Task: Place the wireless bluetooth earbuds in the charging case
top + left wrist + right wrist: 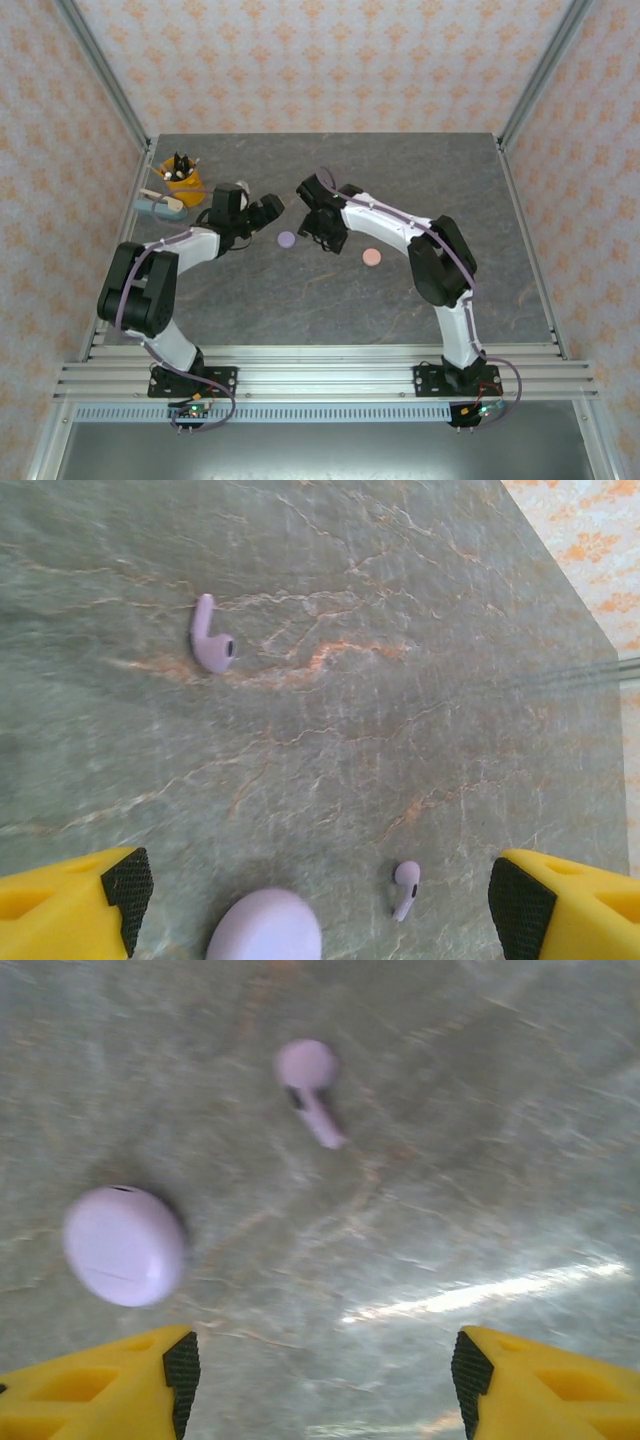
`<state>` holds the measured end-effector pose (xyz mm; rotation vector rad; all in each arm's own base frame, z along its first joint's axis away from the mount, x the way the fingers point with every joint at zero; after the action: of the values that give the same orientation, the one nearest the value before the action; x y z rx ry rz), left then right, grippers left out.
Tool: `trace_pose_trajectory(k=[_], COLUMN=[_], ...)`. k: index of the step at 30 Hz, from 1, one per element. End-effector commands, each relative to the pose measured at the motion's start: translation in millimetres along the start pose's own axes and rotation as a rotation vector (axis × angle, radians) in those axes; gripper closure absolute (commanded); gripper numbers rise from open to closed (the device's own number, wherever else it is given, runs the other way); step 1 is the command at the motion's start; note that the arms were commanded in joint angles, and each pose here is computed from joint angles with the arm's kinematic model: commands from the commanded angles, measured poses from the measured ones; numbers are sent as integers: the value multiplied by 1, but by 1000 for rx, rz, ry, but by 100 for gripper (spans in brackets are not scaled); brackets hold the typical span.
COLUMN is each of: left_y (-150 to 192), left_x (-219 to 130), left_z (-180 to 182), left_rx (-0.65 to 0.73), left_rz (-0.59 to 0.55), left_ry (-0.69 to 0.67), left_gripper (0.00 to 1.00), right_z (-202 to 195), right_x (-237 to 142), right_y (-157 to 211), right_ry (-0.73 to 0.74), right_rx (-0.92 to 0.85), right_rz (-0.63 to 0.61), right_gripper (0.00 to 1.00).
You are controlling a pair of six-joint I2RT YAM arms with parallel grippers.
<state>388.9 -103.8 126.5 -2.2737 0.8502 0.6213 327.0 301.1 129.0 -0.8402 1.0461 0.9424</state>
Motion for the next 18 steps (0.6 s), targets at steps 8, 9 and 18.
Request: trace_pose_trajectory(k=[8, 9, 18], left_y=[20, 22, 35], left_x=[44, 47, 54], left_z=[-33, -33, -28], left_rx=[87, 89, 103], left_rz=[115, 121, 164], left_ry=[37, 32, 3], left_gripper=[12, 12, 12], right_z=[-34, -36, -49], right_x=[-41, -43, -55], right_y=[7, 8, 14], right_ry=[4, 6, 2], right_rx=[-40, -43, -65], right_rz=[-87, -90, -103], right_gripper=[28, 28, 28])
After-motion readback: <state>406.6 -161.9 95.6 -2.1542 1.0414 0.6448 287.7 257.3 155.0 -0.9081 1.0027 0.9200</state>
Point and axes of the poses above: each hand's point on the last joint's axis, 136 mm out from that joint toward the fingers, its own x axis out along the fingers, its own z axis along the line the jaws close on, y = z × x, the point moved 6 cm from there along -x, back along the fingers, and after that the axes turned 2 degrees about -x, right-handed, at the moved point
